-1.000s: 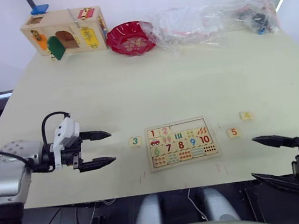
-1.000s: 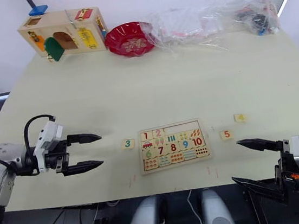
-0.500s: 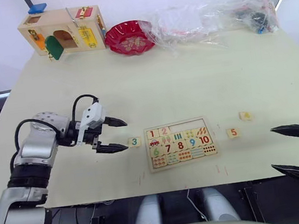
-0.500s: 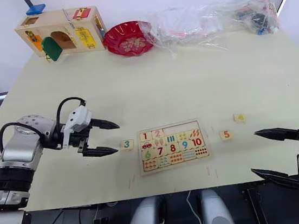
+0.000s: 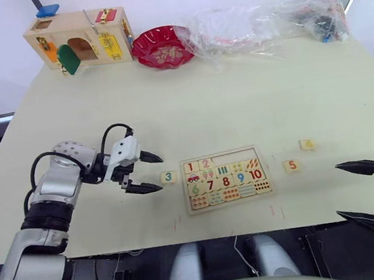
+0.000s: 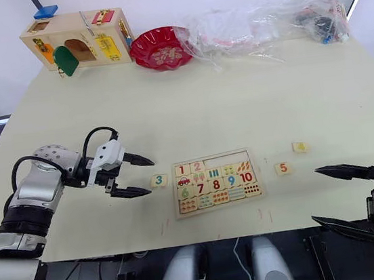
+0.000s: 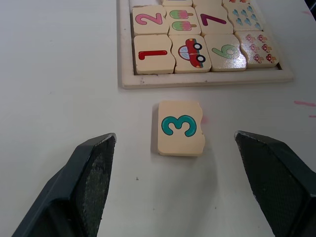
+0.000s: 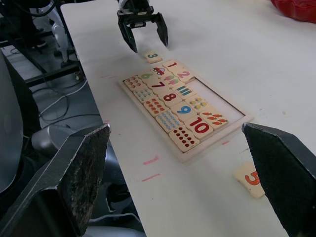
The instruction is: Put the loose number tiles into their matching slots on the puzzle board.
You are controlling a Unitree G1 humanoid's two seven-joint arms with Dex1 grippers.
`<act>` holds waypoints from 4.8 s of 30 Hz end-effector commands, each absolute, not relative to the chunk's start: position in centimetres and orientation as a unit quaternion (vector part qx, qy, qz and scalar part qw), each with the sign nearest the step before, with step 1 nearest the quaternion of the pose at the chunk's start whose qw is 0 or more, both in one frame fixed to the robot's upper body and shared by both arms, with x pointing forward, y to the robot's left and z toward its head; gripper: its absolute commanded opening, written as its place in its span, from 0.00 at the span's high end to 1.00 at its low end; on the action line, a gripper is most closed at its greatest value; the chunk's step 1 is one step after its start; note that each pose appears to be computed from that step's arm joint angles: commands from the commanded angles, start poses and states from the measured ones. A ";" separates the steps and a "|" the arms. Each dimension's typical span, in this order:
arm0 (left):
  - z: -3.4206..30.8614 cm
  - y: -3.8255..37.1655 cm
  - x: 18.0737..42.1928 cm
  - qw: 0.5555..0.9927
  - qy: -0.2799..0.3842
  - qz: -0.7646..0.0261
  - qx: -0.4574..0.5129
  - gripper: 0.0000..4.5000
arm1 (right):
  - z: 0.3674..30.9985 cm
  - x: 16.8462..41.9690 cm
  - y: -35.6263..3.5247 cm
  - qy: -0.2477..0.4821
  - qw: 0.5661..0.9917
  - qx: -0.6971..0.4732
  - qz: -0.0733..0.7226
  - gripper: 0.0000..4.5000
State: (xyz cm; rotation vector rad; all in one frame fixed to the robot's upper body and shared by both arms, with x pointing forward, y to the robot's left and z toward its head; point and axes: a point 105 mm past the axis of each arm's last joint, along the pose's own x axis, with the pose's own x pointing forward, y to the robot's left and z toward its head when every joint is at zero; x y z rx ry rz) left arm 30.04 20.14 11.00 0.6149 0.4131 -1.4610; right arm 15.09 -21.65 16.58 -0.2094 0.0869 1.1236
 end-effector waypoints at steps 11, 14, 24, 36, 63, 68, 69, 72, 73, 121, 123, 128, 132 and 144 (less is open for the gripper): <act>10.4 19.7 30.5 0.672 0.166 -0.650 0.312 0.09 | 16.8 15.0 -20.8 0.025 0.841 -0.107 0.530 0.00; 10.4 19.5 30.5 0.671 0.166 -0.653 0.309 0.09 | 16.8 15.1 -20.8 0.025 0.841 -0.108 0.529 0.00; 10.1 19.4 30.5 0.672 0.165 -0.654 0.306 0.09 | 16.8 15.1 -20.8 0.026 0.842 -0.107 0.528 0.00; 10.0 19.1 30.5 0.677 0.158 -0.652 0.303 0.24 | 16.7 15.2 -20.6 0.028 0.841 -0.108 0.529 0.00; 15.5 18.9 29.1 0.692 0.176 -0.612 0.340 0.79 | 16.7 15.5 -20.6 0.019 0.852 -0.108 0.512 0.00; 18.7 15.7 29.4 0.704 0.182 -0.564 0.391 0.79 | 16.7 15.8 -20.4 0.007 0.858 -0.106 0.502 0.00; 19.2 15.0 29.5 0.710 0.180 -0.555 0.395 0.79 | 16.7 15.9 -20.3 0.005 0.858 -0.106 0.502 0.00; 20.0 13.1 29.4 0.717 0.218 -0.543 0.379 0.79 | 16.6 16.1 -20.2 0.001 0.859 -0.109 0.499 0.00; 20.0 12.5 29.3 0.712 0.236 -0.543 0.378 0.79 | 16.6 16.1 -20.2 0.000 0.860 -0.110 0.499 0.00; 14.1 3.9 30.5 0.700 0.294 -0.488 0.430 0.79 | 15.9 14.4 -22.0 -0.055 0.889 -0.067 0.449 0.00; 14.0 3.9 30.5 0.701 0.294 -0.488 0.429 0.79 | 15.9 14.3 -22.0 -0.054 0.889 -0.067 0.449 0.00; 13.8 3.9 30.5 0.699 0.296 -0.488 0.432 0.79 | 15.9 14.1 -22.1 -0.051 0.890 -0.066 0.448 0.00; 13.7 4.0 30.6 0.698 0.297 -0.486 0.434 0.79 | 15.7 13.8 -22.3 -0.047 0.891 -0.066 0.446 0.00; 13.3 3.9 30.3 0.693 0.300 -0.490 0.436 0.79 | 15.4 13.5 -22.3 -0.043 0.892 -0.063 0.445 0.00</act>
